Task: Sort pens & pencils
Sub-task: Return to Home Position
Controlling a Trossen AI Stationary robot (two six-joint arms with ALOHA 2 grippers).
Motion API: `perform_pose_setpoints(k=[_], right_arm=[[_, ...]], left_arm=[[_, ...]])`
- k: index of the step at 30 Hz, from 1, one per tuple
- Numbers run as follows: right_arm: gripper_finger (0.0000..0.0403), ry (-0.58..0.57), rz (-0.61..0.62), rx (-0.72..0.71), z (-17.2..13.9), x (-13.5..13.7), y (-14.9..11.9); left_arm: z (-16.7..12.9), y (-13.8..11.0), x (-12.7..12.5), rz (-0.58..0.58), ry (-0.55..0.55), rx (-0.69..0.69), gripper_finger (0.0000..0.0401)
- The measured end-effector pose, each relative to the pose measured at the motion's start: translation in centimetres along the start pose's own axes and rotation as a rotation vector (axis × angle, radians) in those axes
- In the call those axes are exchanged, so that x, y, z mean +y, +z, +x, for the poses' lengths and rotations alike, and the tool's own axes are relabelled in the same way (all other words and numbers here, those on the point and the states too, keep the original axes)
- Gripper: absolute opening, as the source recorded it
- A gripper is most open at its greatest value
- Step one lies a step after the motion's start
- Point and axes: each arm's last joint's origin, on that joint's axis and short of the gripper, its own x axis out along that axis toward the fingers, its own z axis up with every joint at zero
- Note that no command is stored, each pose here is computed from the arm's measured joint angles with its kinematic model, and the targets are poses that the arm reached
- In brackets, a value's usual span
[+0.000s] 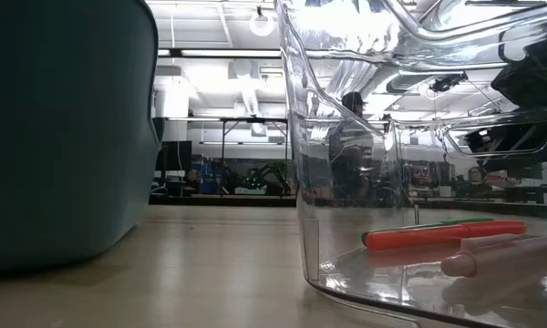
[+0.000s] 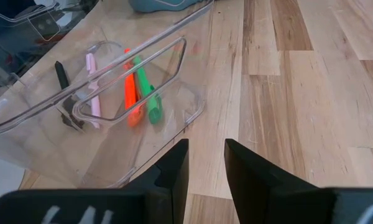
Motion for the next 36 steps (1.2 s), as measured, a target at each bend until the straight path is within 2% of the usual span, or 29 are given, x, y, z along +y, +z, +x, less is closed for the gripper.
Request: perform_pose_setpoints(k=[7,15,18,23,36], right_arm=[[0.0092,0.0,0.0,0.0,0.0,0.0,0.0],[0.0092,-0.001,0.0,0.004,0.0,0.0,0.0],[0.0092,-0.001,0.0,0.003,0.0,0.0,0.0],[0.0092,-0.001,0.0,0.003,0.0,0.0,0.0],[0.0092,-0.001,0.0,0.003,0.0,0.0,0.0]], left_arm=[[0.1,-0.1,0.0,0.065,-0.001,0.012,0.0152],[1.0,-1.4,0.1,0.036,0.028,0.17,0.0152],[1.2,-1.2,0.3,0.016,0.083,0.141,0.0152],[1.2,-0.2,0.2,0.088,0.073,0.043,0.0152],[1.1,-0.2,0.2,0.12,0.072,0.042,0.0152]])
